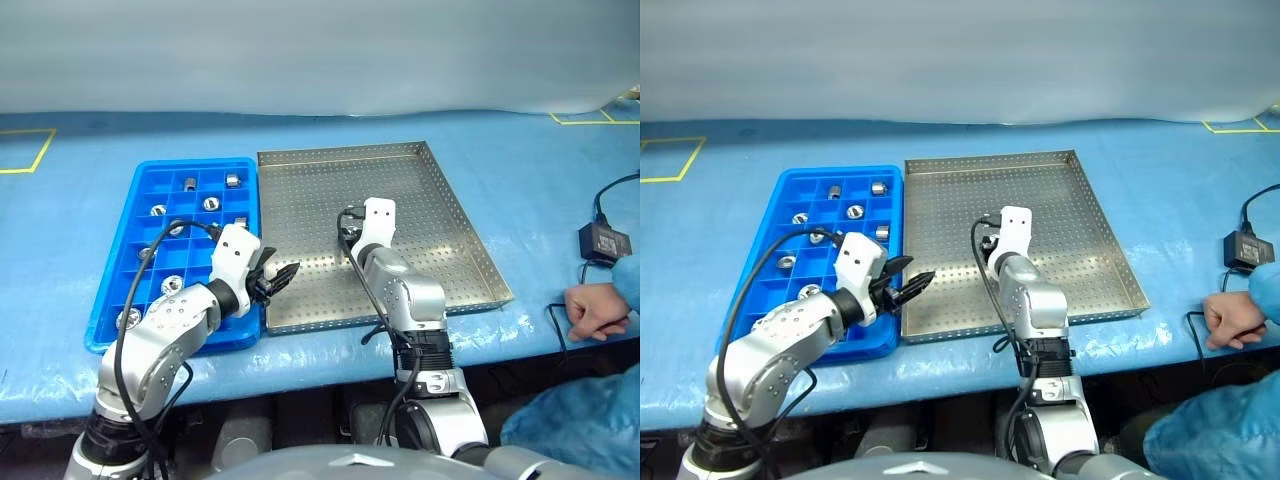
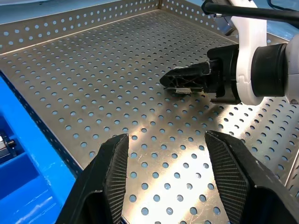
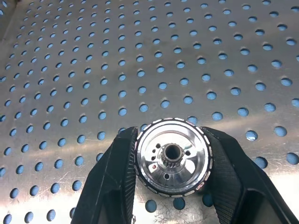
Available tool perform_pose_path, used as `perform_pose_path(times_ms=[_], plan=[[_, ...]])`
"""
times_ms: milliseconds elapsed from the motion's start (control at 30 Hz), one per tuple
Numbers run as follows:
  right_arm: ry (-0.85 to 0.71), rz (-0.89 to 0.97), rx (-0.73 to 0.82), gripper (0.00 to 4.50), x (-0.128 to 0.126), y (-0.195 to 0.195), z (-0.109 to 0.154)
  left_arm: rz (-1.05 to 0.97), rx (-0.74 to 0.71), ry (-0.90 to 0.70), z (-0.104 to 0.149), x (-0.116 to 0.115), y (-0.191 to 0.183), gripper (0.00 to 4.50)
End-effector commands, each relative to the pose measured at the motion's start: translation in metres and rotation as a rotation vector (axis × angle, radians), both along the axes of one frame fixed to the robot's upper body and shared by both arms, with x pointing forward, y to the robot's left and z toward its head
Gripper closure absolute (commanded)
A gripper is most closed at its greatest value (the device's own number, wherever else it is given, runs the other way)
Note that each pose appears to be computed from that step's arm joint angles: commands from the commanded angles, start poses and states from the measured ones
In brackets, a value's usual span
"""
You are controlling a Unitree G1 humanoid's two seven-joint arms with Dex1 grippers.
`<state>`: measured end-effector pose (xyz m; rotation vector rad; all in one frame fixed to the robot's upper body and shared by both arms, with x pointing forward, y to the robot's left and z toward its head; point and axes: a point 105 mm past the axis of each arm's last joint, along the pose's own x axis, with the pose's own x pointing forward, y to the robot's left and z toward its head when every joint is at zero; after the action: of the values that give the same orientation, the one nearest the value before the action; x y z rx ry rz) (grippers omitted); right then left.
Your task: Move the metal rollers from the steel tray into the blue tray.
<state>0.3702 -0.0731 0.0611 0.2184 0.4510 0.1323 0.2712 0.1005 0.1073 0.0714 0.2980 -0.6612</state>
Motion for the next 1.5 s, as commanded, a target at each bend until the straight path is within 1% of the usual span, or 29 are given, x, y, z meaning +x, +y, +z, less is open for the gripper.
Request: perform_pose_path(times_ms=[33, 100, 233, 367, 433, 500, 633, 767, 833, 967, 1233, 1500], plan=[[-0.069, 0.013, 0.036, 2.78, 0.005, 0.005, 0.020, 0.000, 0.007, -0.075, 0.016, 0.001, 0.003, 1.66], [-0.079, 0.020, 0.036, 2.78, 0.004, 0.006, 0.023, 0.000, 0.013, -0.077, 0.016, 0.001, 0.005, 1.66], [-0.141, 0.122, 0.079, 2.78, -0.001, 0.021, 0.045, 0.025, 0.042, -0.087, 0.019, 0.001, 0.018, 1.66], [-0.245, 0.434, 0.137, 2.78, -0.021, 0.067, 0.079, 0.145, 0.104, -0.096, 0.022, -0.004, 0.053, 1.66], [-0.267, 0.520, 0.149, 2.78, -0.027, 0.080, 0.087, 0.188, 0.119, -0.098, 0.023, -0.008, 0.064, 1.66], [-0.294, 0.636, 0.151, 2.78, -0.035, 0.103, 0.096, 0.265, 0.137, -0.099, 0.024, -0.017, 0.080, 1.66], [-0.299, 0.775, 0.086, 2.78, -0.042, 0.140, 0.095, 0.381, 0.153, -0.084, 0.021, -0.039, 0.098, 1.66], [-0.321, 0.879, 0.064, 2.78, -0.049, 0.168, 0.096, 0.441, 0.133, -0.070, 0.017, -0.053, 0.099, 1.66], [-0.318, 0.901, 0.064, 2.78, -0.049, 0.179, 0.095, 0.461, 0.122, -0.071, 0.017, -0.058, 0.098, 1.66], [-0.315, 0.933, 0.056, 2.78, -0.046, 0.193, 0.090, 0.492, 0.111, -0.071, 0.016, -0.061, 0.098, 1.66], [-0.300, 0.939, 0.055, 2.78, -0.040, 0.204, 0.084, 0.501, 0.109, -0.072, 0.016, -0.062, 0.096, 1.66], [-0.317, 1.008, 0.053, 2.78, -0.054, 0.220, 0.086, 0.497, 0.107, -0.063, 0.015, -0.060, 0.094, 1.66]])
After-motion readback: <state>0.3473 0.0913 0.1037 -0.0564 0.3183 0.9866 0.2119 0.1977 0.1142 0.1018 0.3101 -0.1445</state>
